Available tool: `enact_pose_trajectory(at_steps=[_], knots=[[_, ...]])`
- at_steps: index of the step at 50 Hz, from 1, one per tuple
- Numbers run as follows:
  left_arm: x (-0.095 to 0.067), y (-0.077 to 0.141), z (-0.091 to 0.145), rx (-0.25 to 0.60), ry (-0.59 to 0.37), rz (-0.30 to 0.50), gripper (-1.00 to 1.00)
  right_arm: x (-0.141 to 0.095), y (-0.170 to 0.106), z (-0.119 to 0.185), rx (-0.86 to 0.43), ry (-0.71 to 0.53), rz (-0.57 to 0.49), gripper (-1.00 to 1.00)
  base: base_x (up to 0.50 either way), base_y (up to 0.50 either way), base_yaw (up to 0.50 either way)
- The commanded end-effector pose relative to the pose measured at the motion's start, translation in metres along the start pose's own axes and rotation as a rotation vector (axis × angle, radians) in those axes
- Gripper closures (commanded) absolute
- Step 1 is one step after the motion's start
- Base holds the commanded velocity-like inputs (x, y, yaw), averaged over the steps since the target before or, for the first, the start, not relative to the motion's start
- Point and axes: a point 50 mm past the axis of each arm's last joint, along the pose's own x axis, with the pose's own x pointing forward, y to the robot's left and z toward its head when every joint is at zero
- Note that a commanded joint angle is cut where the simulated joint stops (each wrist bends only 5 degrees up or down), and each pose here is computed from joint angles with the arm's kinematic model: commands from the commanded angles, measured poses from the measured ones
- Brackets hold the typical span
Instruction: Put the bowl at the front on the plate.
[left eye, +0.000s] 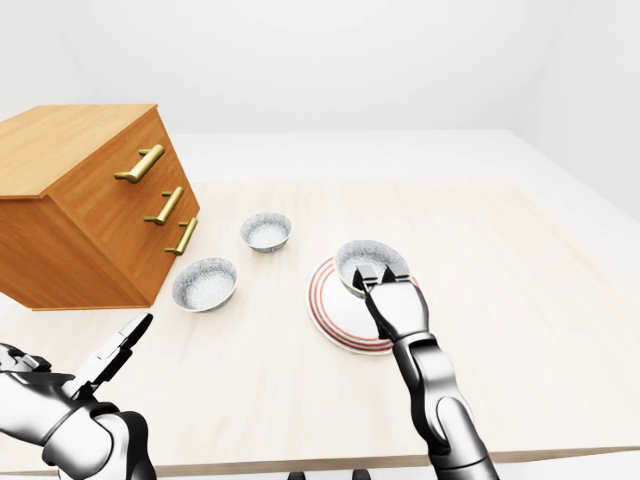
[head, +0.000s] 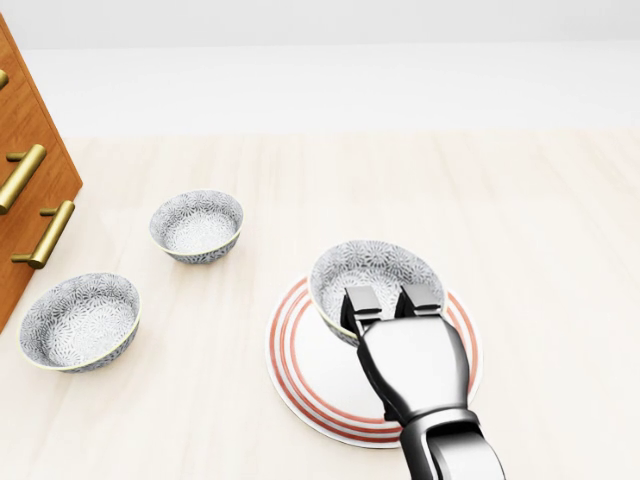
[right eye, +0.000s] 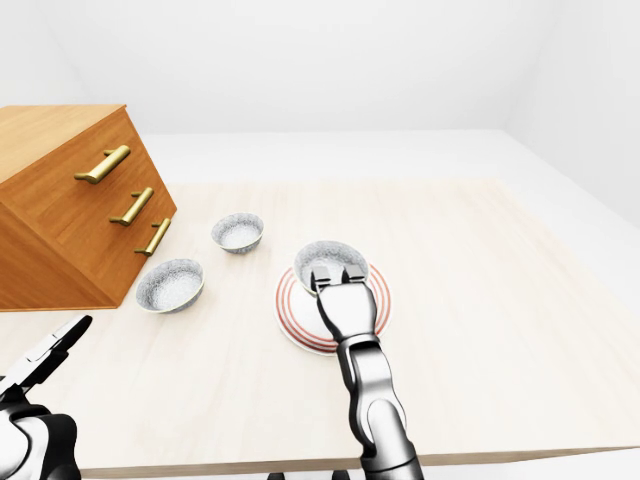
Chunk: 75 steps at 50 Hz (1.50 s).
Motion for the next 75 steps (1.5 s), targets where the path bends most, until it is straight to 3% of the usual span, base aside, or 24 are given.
enact_pose_trajectory(at_steps=[1,54,55,56,57,75], knots=[[0.0,0.0,-0.001,0.003,0.004,0.0,-1.0,0.002,0.006,-0.006,0.019,0.017,-0.02,1.0,0.0,0.0,0.0],[0.0,0.0,0.0,0.0,-0.002,-0.001,-1.0,-0.003,0.016,-0.005,0.001,0.015,-0.002,1.0,0.0,0.0,0.0],[0.0,0.0,0.0,0.0,-0.002,-0.001,-1.0,-0.003,0.014,-0.005,0.001,0.013,-0.005,0.45,0.0,0.0,0.0],[0.0,0.0,0.0,0.0,-0.002,-0.001,-1.0,-0.003,0.013,-0.005,-0.001,0.013,-0.008,-0.37,0.0,0.0,0.0],[0.0,0.0,0.0,0.0,-0.002,-0.001,-1.0,-0.002,0.012,-0.005,-0.002,0.013,-0.012,-1.0,0.0,0.0,0.0],[0.0,-0.001,-0.001,0.004,0.003,0.001,-1.0,-0.001,-0.014,-0.001,-0.044,0.01,-0.051,-1.0,0.0,0.0,0.0]])
